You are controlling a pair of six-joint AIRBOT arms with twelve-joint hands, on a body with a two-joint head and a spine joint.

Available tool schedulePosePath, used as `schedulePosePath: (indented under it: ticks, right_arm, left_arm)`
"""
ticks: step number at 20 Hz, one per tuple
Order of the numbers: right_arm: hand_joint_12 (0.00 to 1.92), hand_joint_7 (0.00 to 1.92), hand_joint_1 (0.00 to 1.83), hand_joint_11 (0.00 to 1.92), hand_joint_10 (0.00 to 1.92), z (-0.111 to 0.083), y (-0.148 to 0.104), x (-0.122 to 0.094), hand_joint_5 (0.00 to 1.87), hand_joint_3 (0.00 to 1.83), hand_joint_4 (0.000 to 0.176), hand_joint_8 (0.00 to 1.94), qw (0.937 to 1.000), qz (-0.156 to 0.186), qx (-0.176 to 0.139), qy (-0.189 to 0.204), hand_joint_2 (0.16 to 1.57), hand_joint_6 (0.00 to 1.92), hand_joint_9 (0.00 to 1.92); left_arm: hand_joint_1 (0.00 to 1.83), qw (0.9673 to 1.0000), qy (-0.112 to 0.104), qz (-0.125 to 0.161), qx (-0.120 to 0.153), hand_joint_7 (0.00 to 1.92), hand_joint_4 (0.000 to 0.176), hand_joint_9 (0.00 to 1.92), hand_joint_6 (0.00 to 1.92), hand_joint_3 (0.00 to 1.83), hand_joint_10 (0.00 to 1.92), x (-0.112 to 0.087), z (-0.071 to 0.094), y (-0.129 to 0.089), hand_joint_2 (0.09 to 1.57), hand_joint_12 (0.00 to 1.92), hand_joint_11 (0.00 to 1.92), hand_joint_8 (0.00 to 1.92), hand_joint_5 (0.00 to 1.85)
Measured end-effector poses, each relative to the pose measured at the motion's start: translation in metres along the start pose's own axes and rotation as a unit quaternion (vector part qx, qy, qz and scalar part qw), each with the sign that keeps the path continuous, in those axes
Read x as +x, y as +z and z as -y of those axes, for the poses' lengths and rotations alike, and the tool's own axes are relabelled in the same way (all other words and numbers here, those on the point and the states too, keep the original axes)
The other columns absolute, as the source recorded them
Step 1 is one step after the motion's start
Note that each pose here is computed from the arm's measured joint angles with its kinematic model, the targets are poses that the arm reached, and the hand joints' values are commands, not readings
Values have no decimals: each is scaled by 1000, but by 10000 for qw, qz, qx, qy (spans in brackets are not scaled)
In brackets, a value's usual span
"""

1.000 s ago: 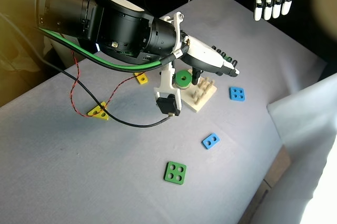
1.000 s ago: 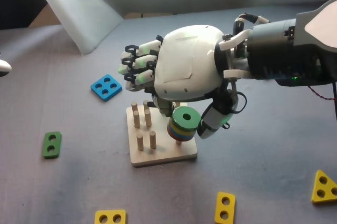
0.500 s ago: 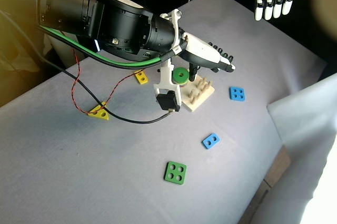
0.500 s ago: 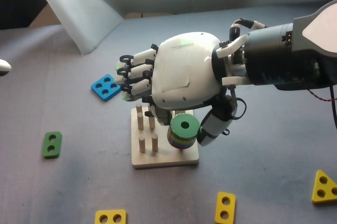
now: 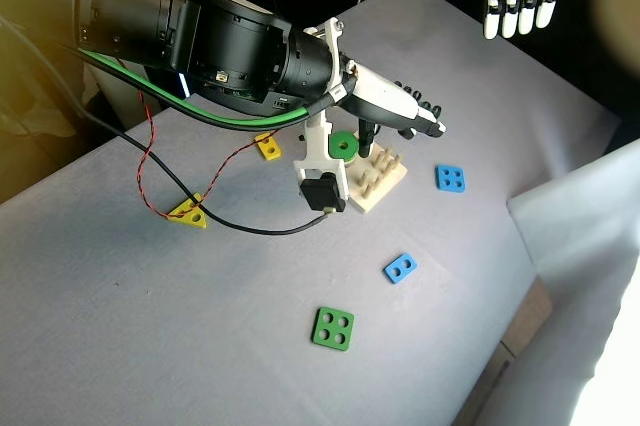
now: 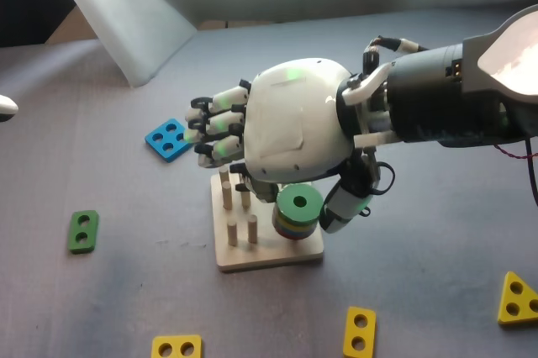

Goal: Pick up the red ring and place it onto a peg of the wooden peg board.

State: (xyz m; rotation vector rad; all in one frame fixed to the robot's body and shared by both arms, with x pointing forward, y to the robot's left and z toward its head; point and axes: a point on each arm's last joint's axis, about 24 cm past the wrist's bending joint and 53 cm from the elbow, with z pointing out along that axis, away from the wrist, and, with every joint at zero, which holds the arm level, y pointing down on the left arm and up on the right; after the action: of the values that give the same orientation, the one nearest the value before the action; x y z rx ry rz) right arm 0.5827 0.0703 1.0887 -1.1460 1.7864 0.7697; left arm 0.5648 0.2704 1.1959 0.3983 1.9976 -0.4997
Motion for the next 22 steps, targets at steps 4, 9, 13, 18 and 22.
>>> schedulePosePath:
  ticks: [4, 9, 13, 18, 22]
  right_arm:
    - [0, 294, 1078, 0, 7, -3, 2, 1, 1187, 0, 176, 1, 10000, -12, -39, -31, 1020, 628, 75]
    - [0, 296, 1080, 0, 6, -5, 3, 0, 1192, 1, 176, 2, 10000, -12, -51, -48, 1016, 621, 75]
    - [0, 305, 1069, 0, 0, -5, 4, 0, 1156, 0, 176, 6, 10000, -5, -47, -61, 1030, 687, 73]
    - [0, 223, 765, 0, 5, -4, 4, 0, 1012, 0, 176, 0, 10000, 2, -28, -68, 943, 146, 25]
    - [0, 194, 583, 0, 1, -2, 4, -1, 951, 0, 176, 0, 10000, 21, 11, -90, 859, 2, 26]
  left_arm:
    - [0, 10000, 0, -1, 6, 371, 0, 289, 5, 1, 4, 0, 0, 0, 1271, 524, 0, 4, 392]
    - [0, 10000, 0, -1, 6, 359, 0, 281, 2, 1, 2, 0, 0, 0, 1274, 495, 0, 1, 369]
    - [0, 10000, 0, 0, 2, 366, 0, 287, 5, 0, 4, 0, 0, 0, 1272, 509, 0, 4, 373]
    - [0, 10000, 0, 0, 2, 374, 0, 292, 3, 0, 3, 0, 0, 0, 1271, 526, 0, 3, 387]
    - [0, 10000, 0, 0, 2, 375, 0, 297, 2, 0, 5, 0, 0, 0, 1269, 527, 0, 4, 381]
